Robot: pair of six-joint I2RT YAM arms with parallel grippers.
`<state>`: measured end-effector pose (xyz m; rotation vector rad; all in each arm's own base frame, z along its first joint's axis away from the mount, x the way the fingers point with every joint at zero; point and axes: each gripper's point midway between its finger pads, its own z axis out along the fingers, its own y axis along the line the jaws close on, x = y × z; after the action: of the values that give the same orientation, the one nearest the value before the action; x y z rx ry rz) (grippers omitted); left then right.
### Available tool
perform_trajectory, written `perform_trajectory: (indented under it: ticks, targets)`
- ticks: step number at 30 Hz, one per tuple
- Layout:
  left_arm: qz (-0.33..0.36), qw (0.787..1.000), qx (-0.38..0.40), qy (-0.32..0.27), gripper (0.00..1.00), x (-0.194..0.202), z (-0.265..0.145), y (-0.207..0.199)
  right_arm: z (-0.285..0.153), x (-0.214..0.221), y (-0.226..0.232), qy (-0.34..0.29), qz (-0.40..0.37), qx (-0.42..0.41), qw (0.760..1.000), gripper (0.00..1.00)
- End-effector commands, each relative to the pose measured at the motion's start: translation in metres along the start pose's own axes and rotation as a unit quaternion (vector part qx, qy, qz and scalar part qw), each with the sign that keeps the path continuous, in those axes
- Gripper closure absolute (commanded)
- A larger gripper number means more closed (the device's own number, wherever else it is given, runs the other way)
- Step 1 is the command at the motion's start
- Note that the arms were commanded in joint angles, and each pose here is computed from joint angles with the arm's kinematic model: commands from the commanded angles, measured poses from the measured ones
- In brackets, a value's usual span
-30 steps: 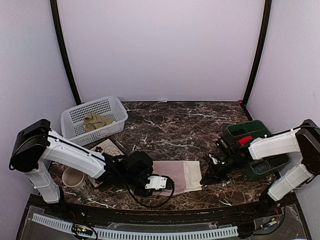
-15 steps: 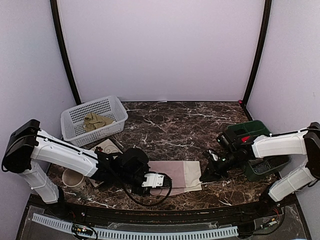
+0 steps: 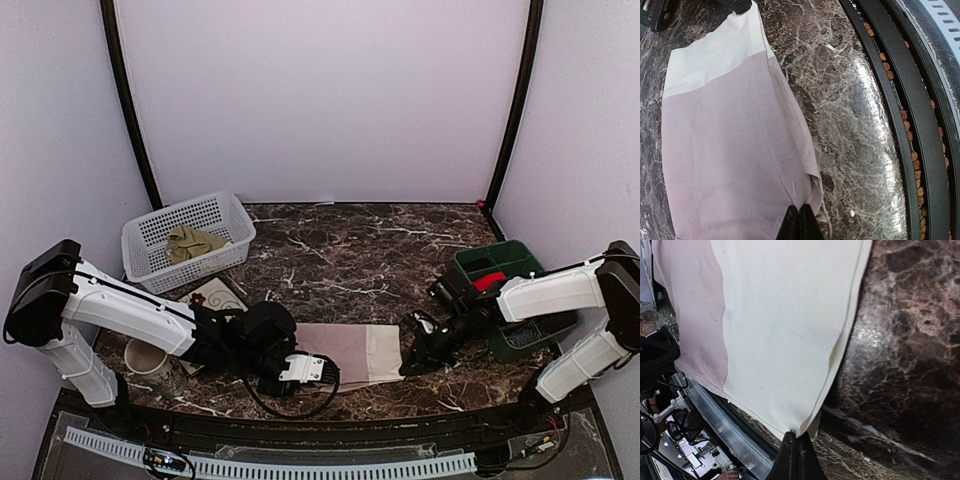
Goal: Roll the underwear
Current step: Smooth out the underwear at the center of the board.
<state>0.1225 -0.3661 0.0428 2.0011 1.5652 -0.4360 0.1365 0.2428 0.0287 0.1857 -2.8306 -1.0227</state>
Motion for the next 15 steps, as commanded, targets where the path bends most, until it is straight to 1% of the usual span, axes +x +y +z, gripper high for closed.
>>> perform_trajectory:
  ticks: [1,4,7,8,11,13,15]
  targets:
    - [-0.010,1.000,0.024,0.006,0.95,0.003,0.006,-0.013,0.006,0.001,-0.006,0.004,-0.004,0.008,1.000,1.00]
    - [-0.011,0.999,0.029,0.006,0.90,0.003,0.006,-0.016,0.004,0.001,-0.007,0.003,-0.006,0.016,1.000,1.00]
    - [-0.014,0.999,0.033,0.012,0.75,0.004,0.002,-0.017,-0.002,-0.002,-0.004,0.001,-0.015,0.028,0.999,0.93]
    - [-0.016,0.999,0.031,0.010,0.70,0.002,-0.001,-0.016,-0.005,-0.003,-0.003,-0.002,-0.020,0.034,0.999,0.90]
    - [-0.036,0.999,0.014,0.007,0.59,-0.003,-0.013,-0.010,-0.019,-0.008,0.002,-0.013,-0.036,0.056,0.998,0.66]
    - [-0.057,0.998,-0.007,0.008,0.57,-0.004,-0.021,-0.001,-0.029,-0.015,0.006,-0.028,-0.050,0.071,0.996,0.57]
    - [-0.104,0.994,-0.027,0.002,0.57,-0.003,-0.030,0.015,-0.035,-0.024,0.015,-0.044,-0.069,0.069,0.994,0.54]
